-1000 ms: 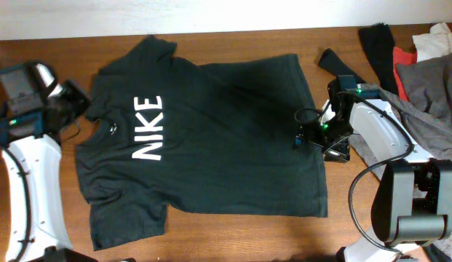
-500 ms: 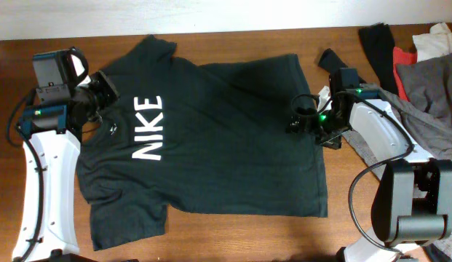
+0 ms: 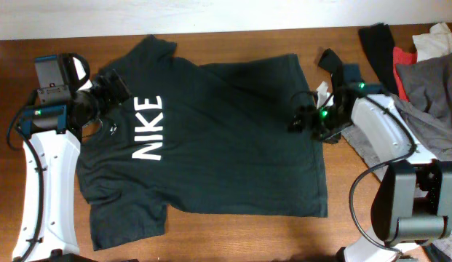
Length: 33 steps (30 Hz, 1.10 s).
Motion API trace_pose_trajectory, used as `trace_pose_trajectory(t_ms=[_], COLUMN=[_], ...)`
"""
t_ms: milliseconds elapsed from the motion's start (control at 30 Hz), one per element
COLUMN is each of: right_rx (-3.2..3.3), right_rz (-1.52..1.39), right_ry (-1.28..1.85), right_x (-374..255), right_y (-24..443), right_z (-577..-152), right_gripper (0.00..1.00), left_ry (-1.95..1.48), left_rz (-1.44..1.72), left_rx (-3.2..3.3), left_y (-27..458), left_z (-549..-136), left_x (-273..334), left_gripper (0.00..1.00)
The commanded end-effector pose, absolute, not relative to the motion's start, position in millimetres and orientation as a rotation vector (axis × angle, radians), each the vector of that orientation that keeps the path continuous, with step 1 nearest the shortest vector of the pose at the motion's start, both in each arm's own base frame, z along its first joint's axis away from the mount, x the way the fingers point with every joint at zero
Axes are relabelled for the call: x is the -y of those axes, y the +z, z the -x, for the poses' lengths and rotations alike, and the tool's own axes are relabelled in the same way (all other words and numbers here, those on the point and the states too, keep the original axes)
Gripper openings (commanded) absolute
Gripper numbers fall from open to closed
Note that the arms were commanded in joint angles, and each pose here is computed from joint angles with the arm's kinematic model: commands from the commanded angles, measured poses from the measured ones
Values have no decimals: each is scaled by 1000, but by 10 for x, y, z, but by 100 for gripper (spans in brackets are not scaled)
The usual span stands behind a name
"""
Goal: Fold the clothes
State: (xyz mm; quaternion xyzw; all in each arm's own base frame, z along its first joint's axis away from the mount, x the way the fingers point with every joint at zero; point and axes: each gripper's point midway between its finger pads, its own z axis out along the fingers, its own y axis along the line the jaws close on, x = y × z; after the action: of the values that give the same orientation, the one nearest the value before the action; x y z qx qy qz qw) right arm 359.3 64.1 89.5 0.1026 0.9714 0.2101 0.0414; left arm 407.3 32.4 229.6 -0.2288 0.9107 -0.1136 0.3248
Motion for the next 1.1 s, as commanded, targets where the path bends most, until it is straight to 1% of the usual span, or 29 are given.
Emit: trace_pose_trajectory(t_ms=[0, 67, 133, 167, 233, 267, 333, 400, 467, 567, 633, 800, 933, 1067], right_rx=[-2840, -2786, -2713, -2674, -2585, -2535, -2467, -2417, -2383, -2369, -2382, -2455, -2501, -2545], right_rz=[-208, -162, -137, -126, -94, -82, -68, -57, -51, -31, -31, -24, 21, 35], right_ry=[611, 534, 448, 414, 374, 359, 341, 333, 332, 326, 327, 333, 338, 334], right_x=[-601, -546, -486, -469, -467, -464, -467, -475, -476, -483, -493, -567, -713, -802], right_y=[1482, 1852, 2269, 2457, 2802, 2977, 3199, 3326, 3357, 3244, 3084, 2410, 1719, 1161], right_z=[-3952, -4075, -4192, -4240, -4331, -4375, -4440, -4514, -4623, -4830, -4978, -5402, -5749, -5920], right_gripper=[73, 72, 65, 59, 39, 26, 5, 4, 4, 4, 4, 4, 4, 4], left_ry=[-287, -287, -287, -286, -287, -287, -287, -287, -287, -287, -287, -287, -287, -287], left_rz=[584, 584, 584, 584, 584, 584, 584, 584, 584, 584, 584, 584, 584, 584], left_rx=[-2375, -2375, -2375, -2375, -2375, -2375, -2375, -2375, -2375, -2375, -2375, -2375, -2375, -2375], left_y=[2356, 2356, 2356, 2356, 2356, 2356, 2356, 2356, 2356, 2356, 2356, 2356, 2356, 2356], left_z=[-4100, -4100, -4100, -4100, -4100, -4100, -4100, -4100, -4100, -4100, -4100, -4100, -4100, -4100], left_x=[-330, -330, -330, -331, -330, -330, -330, -330, -330, -330, -330, -330, -330, -330], left_gripper=[99, 99, 99, 99, 99, 99, 99, 99, 99, 99, 99, 99, 99, 99])
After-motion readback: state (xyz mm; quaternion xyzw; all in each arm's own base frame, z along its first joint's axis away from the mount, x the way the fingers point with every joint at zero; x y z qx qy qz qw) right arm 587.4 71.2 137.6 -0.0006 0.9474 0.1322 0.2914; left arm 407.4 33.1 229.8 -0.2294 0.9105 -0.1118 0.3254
